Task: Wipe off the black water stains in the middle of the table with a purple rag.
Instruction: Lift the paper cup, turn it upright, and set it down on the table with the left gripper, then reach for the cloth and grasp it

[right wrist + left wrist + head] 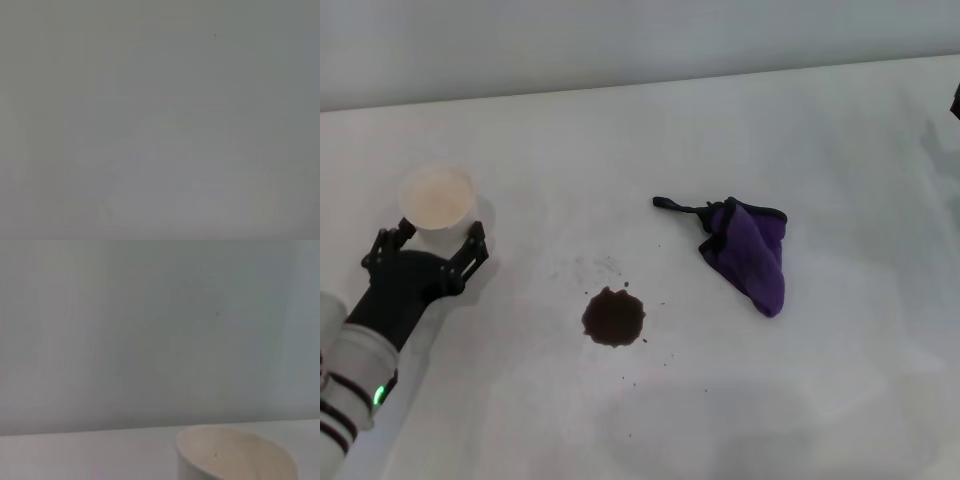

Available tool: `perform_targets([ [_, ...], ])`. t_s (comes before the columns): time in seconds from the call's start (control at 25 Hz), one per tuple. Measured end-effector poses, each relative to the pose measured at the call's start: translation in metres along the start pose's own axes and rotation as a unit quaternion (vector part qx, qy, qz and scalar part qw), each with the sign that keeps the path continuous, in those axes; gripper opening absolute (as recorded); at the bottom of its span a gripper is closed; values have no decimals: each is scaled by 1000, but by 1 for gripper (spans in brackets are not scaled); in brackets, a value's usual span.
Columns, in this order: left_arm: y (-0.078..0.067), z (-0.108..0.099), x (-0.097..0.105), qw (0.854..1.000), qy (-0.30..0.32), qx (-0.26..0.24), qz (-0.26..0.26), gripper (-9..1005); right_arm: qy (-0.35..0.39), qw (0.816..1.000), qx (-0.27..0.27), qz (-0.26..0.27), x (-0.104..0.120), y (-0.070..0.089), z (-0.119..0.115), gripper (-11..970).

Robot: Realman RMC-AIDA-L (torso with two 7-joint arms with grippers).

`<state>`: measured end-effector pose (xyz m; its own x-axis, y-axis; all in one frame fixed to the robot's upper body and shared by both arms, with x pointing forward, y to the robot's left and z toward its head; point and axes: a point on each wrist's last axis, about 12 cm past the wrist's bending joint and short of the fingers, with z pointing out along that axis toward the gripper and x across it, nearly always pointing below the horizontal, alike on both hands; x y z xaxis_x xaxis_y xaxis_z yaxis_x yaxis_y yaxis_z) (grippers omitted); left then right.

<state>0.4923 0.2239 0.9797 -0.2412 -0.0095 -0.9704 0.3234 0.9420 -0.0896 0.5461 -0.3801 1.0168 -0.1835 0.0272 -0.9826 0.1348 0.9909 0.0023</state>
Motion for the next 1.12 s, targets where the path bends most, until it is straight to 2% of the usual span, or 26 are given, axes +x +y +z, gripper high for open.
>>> perform_targets([
  [0.32, 1, -31, 19, 1000, 7, -11, -10, 891, -1, 1000, -1, 3, -1, 1, 1, 777],
  [0.52, 3, -59, 23, 999, -36, -30, -25, 890, -2, 1000, -4, 9, -1, 4, 2, 774],
  [0.64, 6, -75, 21, 996, -72, -48, -32, 890, 0, 999, -14, 35, -2, 6, 3, 772],
  [0.8, 21, -94, 17, 989, -115, -89, -35, 890, 30, 994, -85, 58, -7, 13, 8, 770],
  [0.92, 40, -102, 17, 985, -124, -112, -46, 890, 78, 984, -159, 26, -19, 25, 20, 768],
  [1.12, 74, -101, 9, 983, -124, -111, -76, 888, 151, 961, -230, -37, -51, 32, 30, 765],
])
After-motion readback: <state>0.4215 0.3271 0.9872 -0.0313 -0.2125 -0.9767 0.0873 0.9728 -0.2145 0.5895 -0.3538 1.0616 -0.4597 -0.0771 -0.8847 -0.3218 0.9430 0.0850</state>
